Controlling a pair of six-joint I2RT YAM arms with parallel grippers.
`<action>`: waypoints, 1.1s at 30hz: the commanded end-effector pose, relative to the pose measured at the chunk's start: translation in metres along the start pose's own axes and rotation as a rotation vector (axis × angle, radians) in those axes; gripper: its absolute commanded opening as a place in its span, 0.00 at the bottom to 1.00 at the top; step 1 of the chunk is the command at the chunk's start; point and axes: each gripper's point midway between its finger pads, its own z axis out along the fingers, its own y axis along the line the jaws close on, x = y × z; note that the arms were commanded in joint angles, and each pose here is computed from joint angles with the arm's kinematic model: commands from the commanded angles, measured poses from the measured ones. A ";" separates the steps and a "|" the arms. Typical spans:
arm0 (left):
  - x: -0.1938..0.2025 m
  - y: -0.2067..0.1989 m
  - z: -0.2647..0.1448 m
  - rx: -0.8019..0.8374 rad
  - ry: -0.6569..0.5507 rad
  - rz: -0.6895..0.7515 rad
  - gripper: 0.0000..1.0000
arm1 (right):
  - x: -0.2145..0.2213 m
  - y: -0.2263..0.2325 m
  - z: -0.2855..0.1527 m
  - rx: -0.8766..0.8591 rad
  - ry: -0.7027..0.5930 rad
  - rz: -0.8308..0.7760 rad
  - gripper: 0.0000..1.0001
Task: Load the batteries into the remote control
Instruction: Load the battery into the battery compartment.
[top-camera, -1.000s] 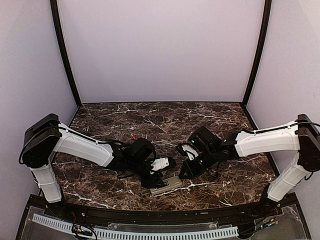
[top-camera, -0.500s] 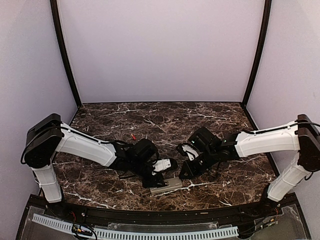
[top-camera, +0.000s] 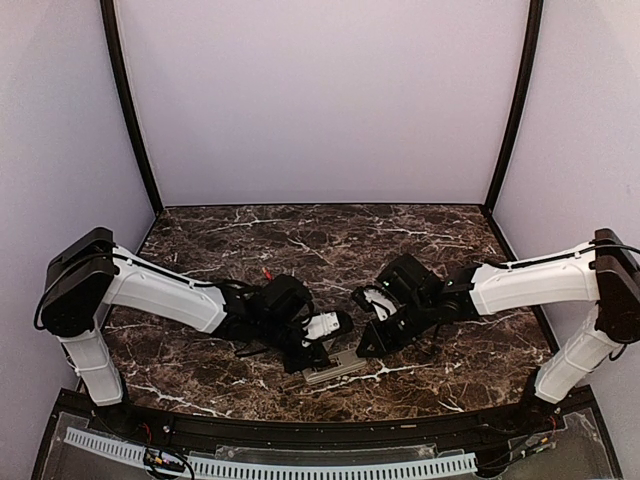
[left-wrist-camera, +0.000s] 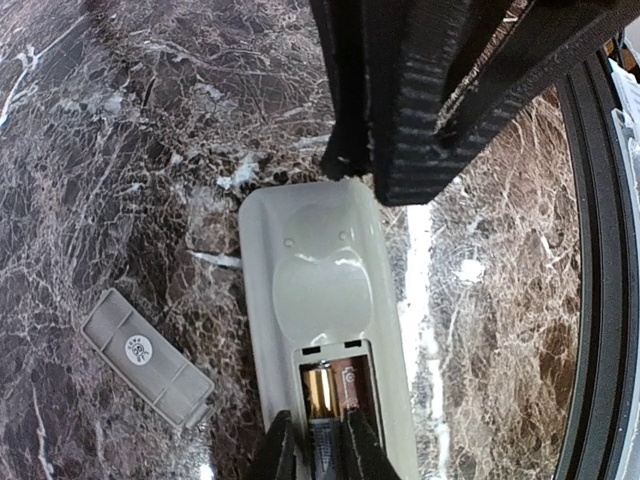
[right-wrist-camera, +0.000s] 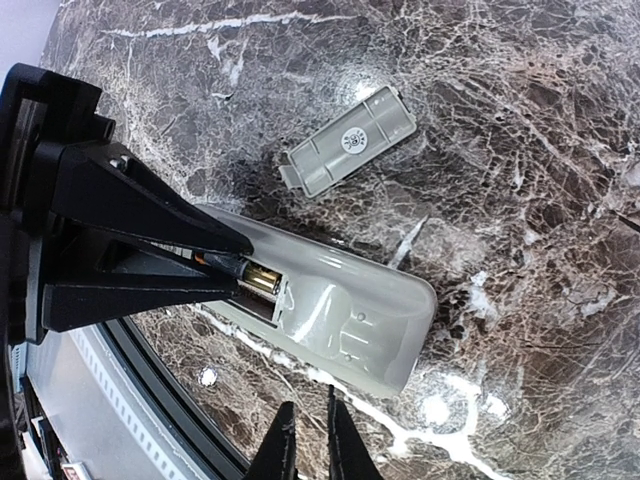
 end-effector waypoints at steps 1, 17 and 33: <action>0.029 -0.008 0.002 0.021 0.082 -0.030 0.18 | 0.000 0.000 0.000 -0.009 -0.008 0.003 0.11; 0.001 -0.014 -0.017 0.012 -0.035 -0.028 0.48 | -0.001 0.001 0.004 -0.019 -0.007 0.007 0.11; 0.016 -0.022 -0.061 -0.045 -0.128 -0.089 0.21 | -0.023 -0.007 0.019 0.004 -0.003 0.000 0.10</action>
